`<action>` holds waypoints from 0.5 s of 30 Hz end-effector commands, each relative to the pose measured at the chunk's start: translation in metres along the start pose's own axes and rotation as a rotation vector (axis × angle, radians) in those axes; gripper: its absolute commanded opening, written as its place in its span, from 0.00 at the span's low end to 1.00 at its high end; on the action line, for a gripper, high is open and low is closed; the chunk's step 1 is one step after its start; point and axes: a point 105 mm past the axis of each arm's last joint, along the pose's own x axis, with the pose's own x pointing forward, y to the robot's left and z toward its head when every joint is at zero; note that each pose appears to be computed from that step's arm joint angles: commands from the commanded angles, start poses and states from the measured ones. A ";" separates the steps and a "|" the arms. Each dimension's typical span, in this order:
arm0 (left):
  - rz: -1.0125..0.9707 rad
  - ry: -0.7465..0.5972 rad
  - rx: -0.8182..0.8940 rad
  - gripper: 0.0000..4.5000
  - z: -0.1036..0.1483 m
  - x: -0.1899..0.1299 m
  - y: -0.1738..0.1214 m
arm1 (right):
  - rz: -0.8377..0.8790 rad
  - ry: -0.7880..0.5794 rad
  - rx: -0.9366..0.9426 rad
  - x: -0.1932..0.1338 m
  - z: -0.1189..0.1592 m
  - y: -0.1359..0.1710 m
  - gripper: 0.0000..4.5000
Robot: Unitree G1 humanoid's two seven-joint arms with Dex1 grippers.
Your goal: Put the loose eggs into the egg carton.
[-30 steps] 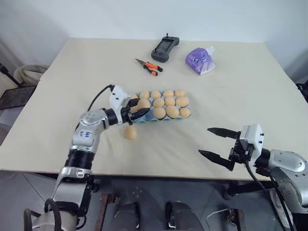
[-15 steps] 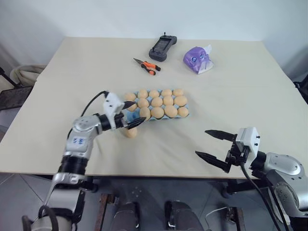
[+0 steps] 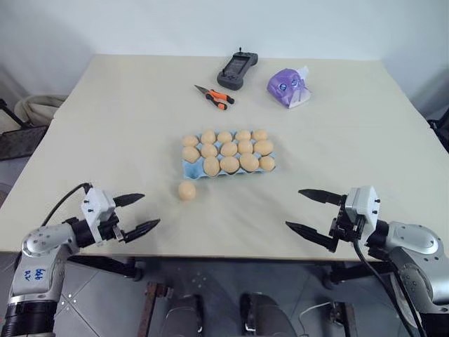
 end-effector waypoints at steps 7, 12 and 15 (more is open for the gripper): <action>-0.041 -0.053 0.058 0.99 0.017 0.037 -0.014 | -0.007 -0.017 -0.043 -0.004 0.006 -0.004 1.00; -0.008 -0.059 0.036 0.99 0.022 0.073 -0.008 | -0.012 -0.008 -0.041 -0.005 0.005 -0.003 1.00; -0.004 -0.033 0.023 0.99 0.020 0.089 -0.010 | -0.014 -0.007 -0.036 -0.005 0.005 -0.001 1.00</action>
